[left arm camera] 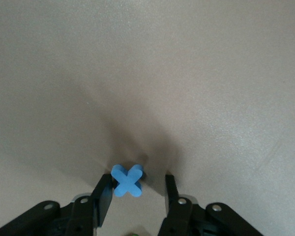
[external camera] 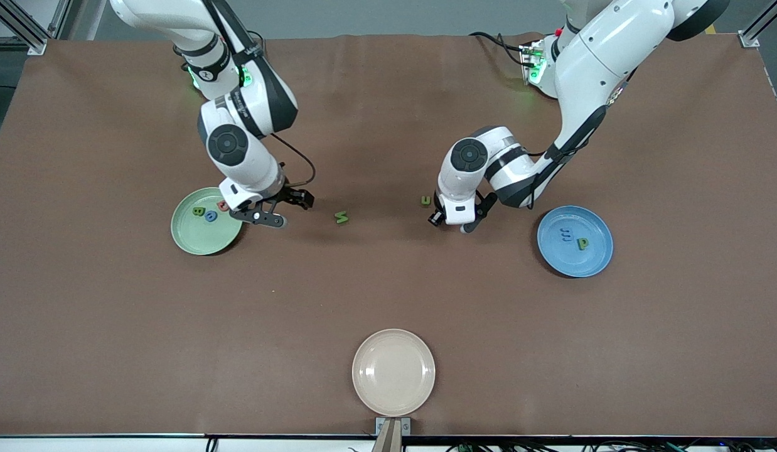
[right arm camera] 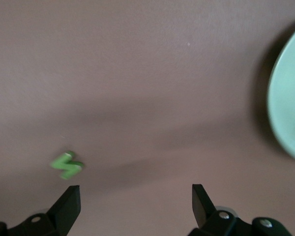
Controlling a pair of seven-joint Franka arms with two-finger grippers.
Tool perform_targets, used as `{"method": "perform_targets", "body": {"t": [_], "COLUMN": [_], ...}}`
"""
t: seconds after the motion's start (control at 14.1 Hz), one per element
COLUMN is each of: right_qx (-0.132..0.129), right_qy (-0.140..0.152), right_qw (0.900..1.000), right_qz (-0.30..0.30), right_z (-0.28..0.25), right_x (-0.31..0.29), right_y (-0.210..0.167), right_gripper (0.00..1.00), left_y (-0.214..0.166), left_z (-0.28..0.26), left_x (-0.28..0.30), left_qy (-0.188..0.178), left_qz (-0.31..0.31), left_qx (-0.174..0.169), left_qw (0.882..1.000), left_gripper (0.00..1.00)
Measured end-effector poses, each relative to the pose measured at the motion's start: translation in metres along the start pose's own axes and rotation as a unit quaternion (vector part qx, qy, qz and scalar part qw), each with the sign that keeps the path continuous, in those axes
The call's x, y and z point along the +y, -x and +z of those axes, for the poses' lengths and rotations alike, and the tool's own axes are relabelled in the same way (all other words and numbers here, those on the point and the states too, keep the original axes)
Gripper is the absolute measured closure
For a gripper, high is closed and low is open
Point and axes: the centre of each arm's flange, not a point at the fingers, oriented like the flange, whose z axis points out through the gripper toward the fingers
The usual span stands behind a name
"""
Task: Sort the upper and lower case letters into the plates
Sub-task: 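Carry the x to the blue plate while the right gripper grasps the green N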
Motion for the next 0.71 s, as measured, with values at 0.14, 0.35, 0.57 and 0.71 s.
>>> {"method": "perform_targets", "body": {"t": [0.14,0.35,0.57,0.71], "right_qx": [0.003,0.007,0.011,0.013], "right_qy": [-0.001,-0.003,-0.007,-0.012], "right_qw": [0.996,0.981,0.975,0.967], "right_qz": [0.090,0.194,0.222,0.253], "right_z": [0.006,0.010,0.006,0.007], "right_x": [-0.024,-0.036,-0.028,-0.028], "right_y": [0.009,0.005,-0.010,-0.013], "right_gripper": [0.00,0.00,0.00,0.00], "left_y": [0.000,0.000,0.000,-0.010], "left_z": [-0.001,-0.001,-0.002,-0.006], "left_x": [0.001,0.001,0.001,0.003], "left_qy": [0.001,0.002,0.003,0.000], "left_qz": [0.000,0.002,0.005,0.003], "left_qx": [0.000,0.001,0.004,0.014], "left_qw": [1.000,1.000,1.000,1.000], "left_gripper": [0.64,0.74,0.74,0.74]}}
